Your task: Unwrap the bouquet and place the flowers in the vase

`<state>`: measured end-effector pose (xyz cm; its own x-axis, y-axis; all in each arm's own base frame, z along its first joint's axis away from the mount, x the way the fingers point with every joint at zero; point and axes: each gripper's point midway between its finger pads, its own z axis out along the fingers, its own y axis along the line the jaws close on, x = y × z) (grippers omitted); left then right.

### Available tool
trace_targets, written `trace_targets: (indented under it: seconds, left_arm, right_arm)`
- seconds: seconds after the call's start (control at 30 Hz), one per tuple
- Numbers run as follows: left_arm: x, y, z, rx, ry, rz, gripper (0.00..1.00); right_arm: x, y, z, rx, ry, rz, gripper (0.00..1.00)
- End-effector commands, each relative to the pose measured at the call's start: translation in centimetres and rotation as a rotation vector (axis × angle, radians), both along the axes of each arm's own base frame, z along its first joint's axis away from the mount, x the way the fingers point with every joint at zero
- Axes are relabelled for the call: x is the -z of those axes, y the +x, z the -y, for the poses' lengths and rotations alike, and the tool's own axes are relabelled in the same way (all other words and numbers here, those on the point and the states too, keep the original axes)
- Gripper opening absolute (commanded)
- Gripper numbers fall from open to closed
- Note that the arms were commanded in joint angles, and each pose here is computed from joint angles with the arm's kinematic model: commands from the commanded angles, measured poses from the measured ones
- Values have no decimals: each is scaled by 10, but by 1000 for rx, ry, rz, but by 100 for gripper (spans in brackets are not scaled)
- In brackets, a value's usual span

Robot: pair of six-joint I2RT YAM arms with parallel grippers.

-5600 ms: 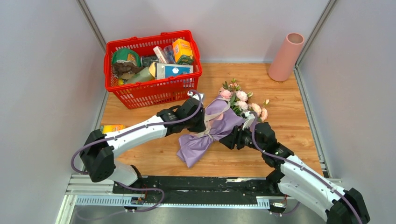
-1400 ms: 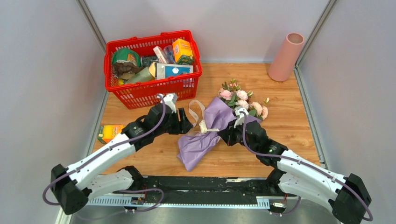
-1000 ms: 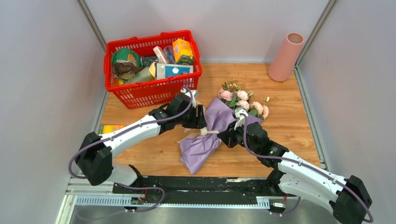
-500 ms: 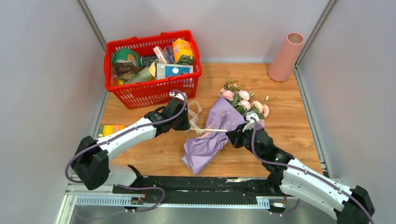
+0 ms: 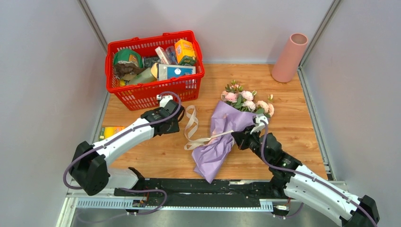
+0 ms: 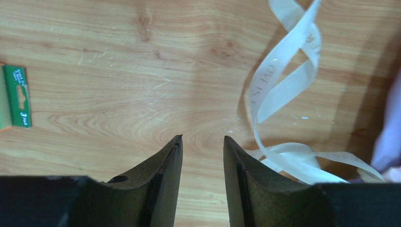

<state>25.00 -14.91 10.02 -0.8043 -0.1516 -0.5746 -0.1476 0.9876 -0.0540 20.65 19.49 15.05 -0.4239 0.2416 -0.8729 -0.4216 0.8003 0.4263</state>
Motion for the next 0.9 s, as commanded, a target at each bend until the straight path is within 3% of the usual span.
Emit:
trace_targets:
  seconds: [0.0, 0.03, 0.13, 0.27, 0.5, 0.7, 0.87]
  left_arm:
    - [-47, 4, 29, 132, -159, 121, 51]
    - [-44, -8, 47, 231, -233, 89, 57]
    - [-55, -30, 88, 416, -435, 98, 63]
    - [-36, -70, 113, 546, -542, 16, 67]
    - [7, -115, 120, 562, -670, -65, 72]
    - [11, -132, 131, 596, -783, -51, 73]
    - [32, -141, 127, 577, -785, -89, 74]
  right_arm:
    - [-17, 1, -2, 9, 68, 19, 0]
    - [-19, 1, -3, 5, 71, 19, 0]
    - [-17, 2, -4, 9, 64, 11, 0]
    - [-16, 3, -5, 8, 59, 5, 0]
    - [-19, 3, -4, 7, 64, 13, 0]
    - [-17, 3, -5, 6, 62, 6, 0]
    - [-18, 3, -5, 8, 69, 3, 0]
